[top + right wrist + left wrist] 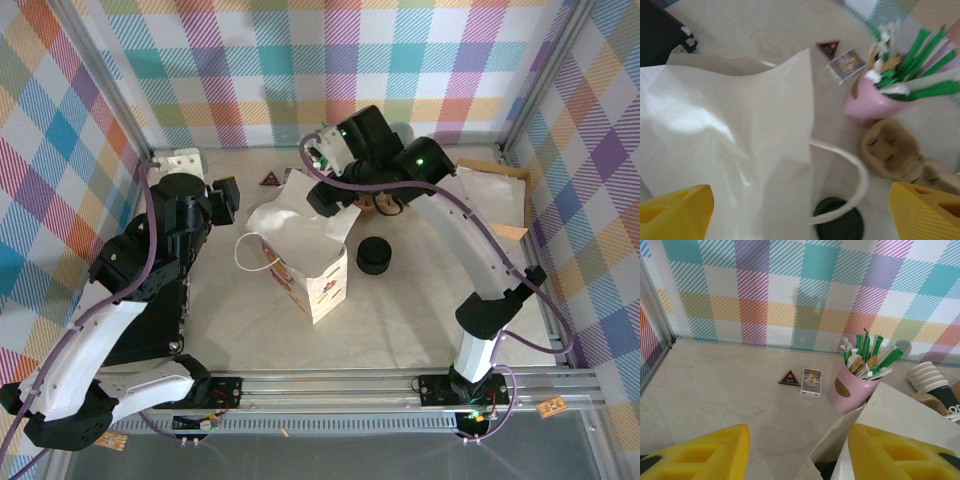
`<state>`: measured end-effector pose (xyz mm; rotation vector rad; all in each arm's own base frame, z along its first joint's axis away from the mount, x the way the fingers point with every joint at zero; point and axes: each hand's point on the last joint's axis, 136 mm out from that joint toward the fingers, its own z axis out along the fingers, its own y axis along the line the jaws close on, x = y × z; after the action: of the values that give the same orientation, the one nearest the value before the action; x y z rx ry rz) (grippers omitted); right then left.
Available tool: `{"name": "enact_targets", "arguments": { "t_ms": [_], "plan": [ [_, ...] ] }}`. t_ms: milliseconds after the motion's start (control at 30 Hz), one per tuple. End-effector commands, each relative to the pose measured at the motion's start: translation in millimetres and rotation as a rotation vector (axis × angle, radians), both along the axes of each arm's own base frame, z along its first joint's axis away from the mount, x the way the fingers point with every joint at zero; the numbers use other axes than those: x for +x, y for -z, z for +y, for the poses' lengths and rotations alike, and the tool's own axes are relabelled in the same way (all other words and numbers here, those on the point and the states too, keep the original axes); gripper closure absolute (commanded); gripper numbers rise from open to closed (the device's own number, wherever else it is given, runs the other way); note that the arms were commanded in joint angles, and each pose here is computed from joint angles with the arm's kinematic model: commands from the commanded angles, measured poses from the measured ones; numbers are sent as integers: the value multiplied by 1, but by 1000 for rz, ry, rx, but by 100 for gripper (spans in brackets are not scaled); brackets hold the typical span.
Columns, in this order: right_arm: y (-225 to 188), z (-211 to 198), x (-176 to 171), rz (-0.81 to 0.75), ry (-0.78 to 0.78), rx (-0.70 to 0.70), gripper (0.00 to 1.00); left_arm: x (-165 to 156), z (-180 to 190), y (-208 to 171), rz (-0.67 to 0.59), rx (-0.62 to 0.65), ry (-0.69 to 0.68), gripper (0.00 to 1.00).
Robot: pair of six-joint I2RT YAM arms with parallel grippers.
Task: Pack the takeout coffee
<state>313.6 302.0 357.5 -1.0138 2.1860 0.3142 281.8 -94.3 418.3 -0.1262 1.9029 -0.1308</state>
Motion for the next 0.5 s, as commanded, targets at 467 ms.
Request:
{"name": "enact_targets", "arguments": {
  "t_ms": [467],
  "plan": [
    [44,-18,-13,288,168,33,10,-6,1,3,5,-19,30,46]
  ]
}}
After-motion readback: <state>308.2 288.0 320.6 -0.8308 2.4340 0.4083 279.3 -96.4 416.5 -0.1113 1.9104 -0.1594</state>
